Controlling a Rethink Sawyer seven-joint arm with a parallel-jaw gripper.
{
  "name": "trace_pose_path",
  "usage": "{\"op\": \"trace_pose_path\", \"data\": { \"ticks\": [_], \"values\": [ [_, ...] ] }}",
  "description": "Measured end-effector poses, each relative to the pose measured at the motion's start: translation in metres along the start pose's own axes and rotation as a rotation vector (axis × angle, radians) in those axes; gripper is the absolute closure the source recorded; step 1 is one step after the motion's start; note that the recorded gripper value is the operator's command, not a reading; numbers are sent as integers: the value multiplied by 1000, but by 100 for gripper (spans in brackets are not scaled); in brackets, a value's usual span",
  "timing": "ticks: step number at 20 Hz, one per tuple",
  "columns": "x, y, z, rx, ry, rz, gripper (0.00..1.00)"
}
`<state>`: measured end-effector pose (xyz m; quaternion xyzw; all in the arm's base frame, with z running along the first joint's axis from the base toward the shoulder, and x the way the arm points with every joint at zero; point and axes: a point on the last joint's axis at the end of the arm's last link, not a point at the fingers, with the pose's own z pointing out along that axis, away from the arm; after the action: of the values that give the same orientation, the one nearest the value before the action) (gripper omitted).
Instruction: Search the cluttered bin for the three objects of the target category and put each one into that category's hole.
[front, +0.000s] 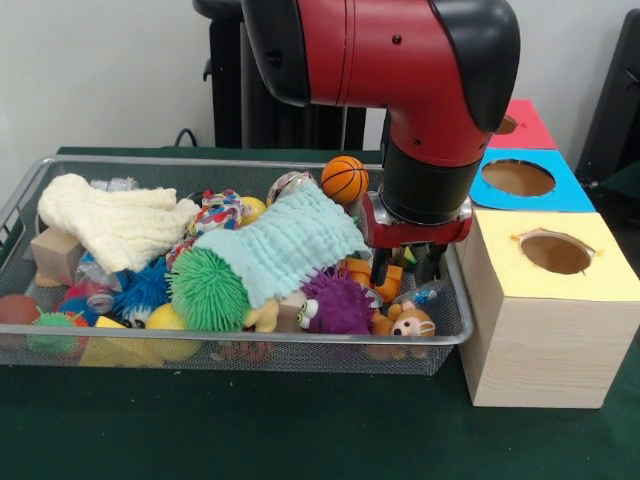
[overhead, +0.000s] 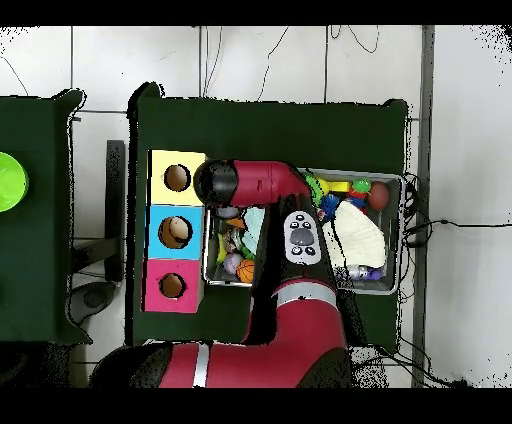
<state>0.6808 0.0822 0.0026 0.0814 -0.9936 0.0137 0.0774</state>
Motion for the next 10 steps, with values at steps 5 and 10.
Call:
{"op": "trace_pose_path", "data": {
  "ticks": [5, 10],
  "values": [
    [-17, -5, -21, 6, -39, 9, 0],
    [-29, -9, -34, 10, -71, 16, 0]
  ]
}}
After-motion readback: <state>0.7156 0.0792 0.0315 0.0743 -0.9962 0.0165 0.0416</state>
